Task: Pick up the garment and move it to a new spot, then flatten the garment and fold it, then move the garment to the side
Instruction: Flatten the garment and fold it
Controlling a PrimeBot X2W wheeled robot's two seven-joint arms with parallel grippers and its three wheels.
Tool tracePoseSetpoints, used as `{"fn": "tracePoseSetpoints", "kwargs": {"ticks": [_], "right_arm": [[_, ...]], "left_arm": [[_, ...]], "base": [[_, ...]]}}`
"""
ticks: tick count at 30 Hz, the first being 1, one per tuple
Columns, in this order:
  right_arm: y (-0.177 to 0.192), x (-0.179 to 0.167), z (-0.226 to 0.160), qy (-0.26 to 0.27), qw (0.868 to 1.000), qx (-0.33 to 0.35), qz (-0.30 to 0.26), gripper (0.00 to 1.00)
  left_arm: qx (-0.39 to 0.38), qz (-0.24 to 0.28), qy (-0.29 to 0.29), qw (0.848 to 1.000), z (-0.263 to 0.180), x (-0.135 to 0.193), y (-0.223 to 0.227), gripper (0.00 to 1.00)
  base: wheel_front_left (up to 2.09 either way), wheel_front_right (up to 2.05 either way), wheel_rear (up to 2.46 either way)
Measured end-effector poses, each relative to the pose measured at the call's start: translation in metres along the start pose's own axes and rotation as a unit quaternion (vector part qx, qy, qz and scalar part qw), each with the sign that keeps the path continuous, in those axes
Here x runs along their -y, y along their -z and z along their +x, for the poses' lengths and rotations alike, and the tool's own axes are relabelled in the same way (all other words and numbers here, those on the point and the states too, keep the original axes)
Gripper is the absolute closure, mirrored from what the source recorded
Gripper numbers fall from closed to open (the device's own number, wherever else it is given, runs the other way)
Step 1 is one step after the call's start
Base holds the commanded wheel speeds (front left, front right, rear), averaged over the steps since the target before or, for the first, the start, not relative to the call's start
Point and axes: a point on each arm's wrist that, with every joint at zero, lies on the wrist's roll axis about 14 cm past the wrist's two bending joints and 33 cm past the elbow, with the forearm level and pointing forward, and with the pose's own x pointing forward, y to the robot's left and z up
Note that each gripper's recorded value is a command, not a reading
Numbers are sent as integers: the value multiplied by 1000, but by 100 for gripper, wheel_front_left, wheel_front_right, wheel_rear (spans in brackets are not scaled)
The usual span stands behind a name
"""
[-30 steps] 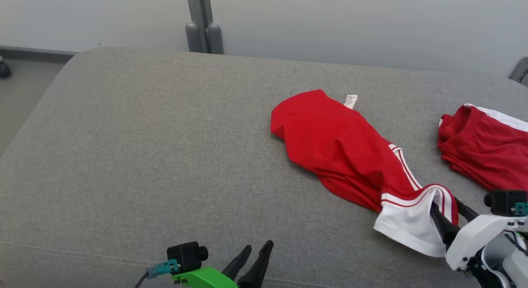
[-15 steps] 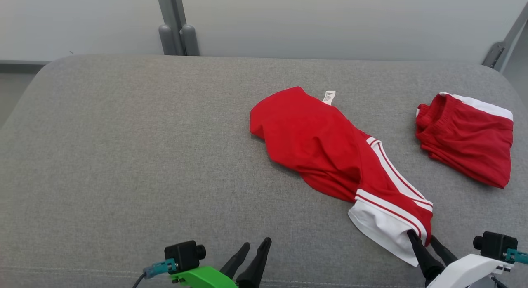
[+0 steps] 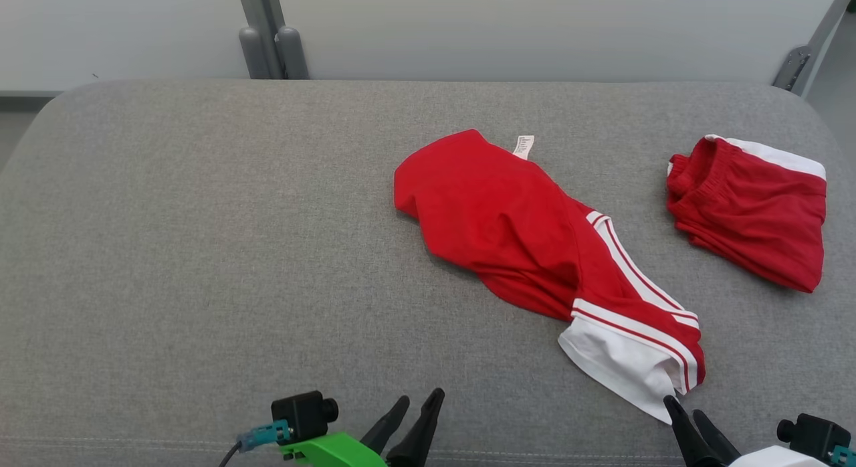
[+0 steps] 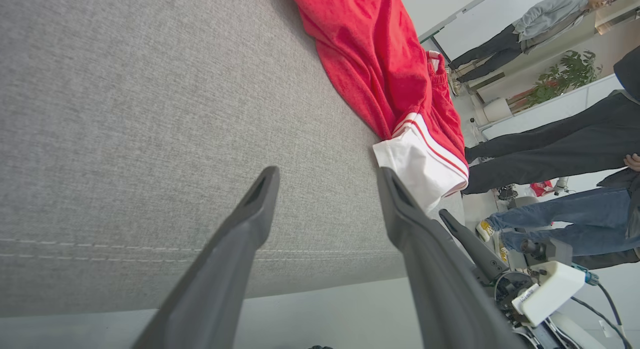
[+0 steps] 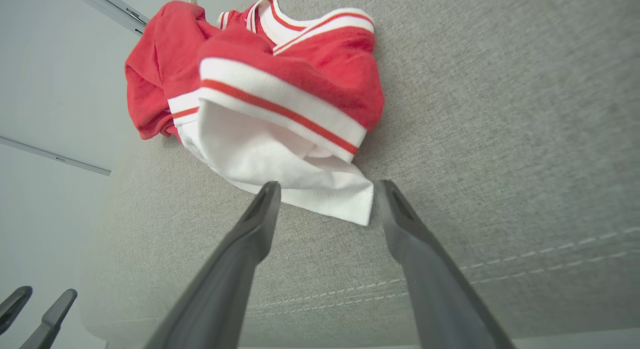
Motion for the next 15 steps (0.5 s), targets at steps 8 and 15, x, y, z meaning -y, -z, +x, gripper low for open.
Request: {"fn": "tracePoseSetpoints", "kwargs": {"ticks": [8, 15], "right_arm": [[1, 5, 4, 4, 1000, -10, -6, 0], [-1, 7, 14, 4, 1000, -16, -16, 0]], "left_arm": [[-5, 3, -3, 1000, 1, -2, -1, 0], [-7, 4, -6, 1000, 2, -5, -2, 0]], "base": [[0, 0, 0], [0, 0, 0]]}}
